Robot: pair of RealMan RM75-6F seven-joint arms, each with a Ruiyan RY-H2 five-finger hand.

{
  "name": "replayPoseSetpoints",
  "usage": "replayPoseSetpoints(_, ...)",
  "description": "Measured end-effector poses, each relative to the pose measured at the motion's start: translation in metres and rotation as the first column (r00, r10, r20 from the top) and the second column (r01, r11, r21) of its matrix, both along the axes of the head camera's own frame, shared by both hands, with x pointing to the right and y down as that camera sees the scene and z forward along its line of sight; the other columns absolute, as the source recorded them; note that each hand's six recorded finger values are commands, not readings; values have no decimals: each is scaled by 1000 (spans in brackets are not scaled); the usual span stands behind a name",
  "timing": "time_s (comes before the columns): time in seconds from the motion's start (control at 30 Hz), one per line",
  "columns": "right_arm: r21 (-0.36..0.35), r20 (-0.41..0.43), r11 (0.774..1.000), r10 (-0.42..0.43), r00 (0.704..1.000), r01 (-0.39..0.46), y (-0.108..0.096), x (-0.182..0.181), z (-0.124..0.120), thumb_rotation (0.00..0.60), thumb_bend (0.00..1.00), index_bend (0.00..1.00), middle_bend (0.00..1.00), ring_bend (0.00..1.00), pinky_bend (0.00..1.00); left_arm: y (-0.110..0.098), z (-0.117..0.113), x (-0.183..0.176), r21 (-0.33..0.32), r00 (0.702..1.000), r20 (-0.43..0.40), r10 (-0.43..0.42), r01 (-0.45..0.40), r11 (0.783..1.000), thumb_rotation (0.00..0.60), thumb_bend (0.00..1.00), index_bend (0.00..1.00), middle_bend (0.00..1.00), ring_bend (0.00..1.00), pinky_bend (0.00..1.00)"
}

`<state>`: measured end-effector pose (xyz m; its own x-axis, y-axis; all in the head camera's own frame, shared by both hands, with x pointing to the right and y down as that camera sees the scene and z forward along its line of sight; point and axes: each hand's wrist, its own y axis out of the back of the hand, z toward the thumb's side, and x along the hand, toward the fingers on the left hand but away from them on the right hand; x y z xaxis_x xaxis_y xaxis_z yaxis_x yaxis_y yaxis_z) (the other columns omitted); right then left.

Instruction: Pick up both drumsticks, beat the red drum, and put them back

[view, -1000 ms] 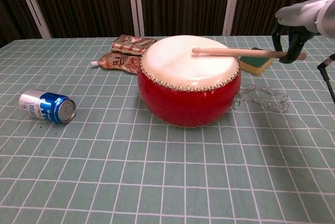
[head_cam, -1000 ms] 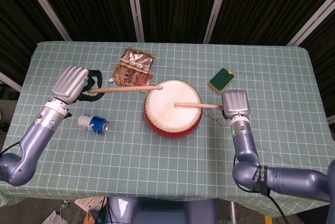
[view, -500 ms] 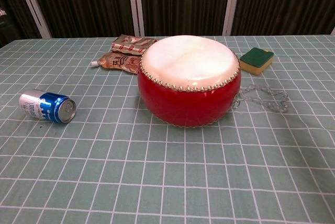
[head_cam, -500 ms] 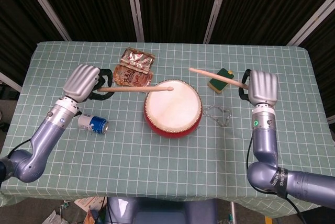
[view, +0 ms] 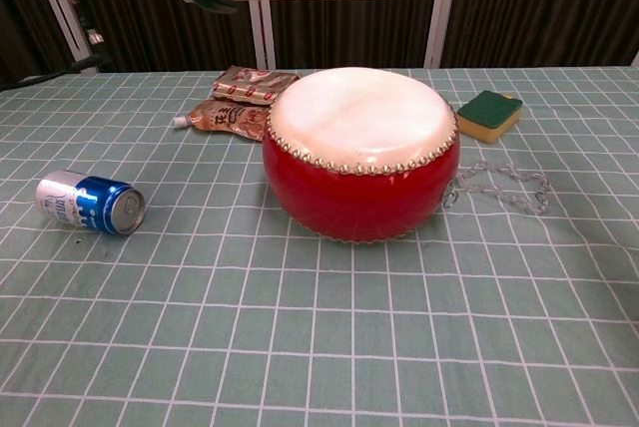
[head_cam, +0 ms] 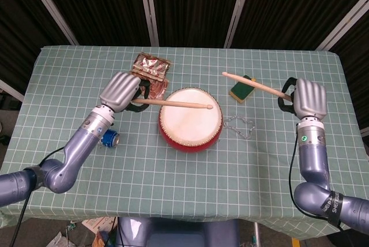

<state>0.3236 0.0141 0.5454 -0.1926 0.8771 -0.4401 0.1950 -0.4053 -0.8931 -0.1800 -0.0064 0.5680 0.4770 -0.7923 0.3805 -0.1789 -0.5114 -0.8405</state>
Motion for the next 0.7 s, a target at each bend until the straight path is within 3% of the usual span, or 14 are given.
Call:
replayPoseSetpoints(0.2, 0, 16, 1000, 20, 1000, -20, -2, 15, -1, 600, 651, 960, 1000, 1000, 1000, -2, 1, 21, 0, 994, -87, -68, 68, 998, 600, 483, 780, 1000, 1000, 1000)
replayPoseSetpoints(0.3, -5, 22, 999, 32, 999, -31, -2, 21, 0, 600, 651, 960, 1000, 1000, 1000, -4, 10, 23, -9, 994, -70, -83, 83, 997, 600, 483, 780, 1000, 1000, 1000)
replayPoseSetpoints(0.53, -16, 9, 999, 52, 999, -52, -3, 34, 6, 600, 651, 959, 1000, 1000, 1000, -2, 45, 24, -68, 996, 54, -74, 78, 995, 600, 483, 779, 1000, 1000, 1000)
replayPoseSetpoints(0.63, -25, 9, 998, 57, 998, -57, -1, 36, 9, 600, 651, 959, 1000, 1000, 1000, 3, 64, 22, -105, 987, 160, -31, 48, 993, 600, 483, 778, 1000, 1000, 1000)
replayPoseSetpoints(0.7, -29, 7, 998, 62, 998, -62, 1, 38, 10, 600, 651, 960, 1000, 1000, 1000, 8, 77, 19, -138, 964, 267, 20, 18, 990, 600, 483, 779, 1000, 1000, 1000)
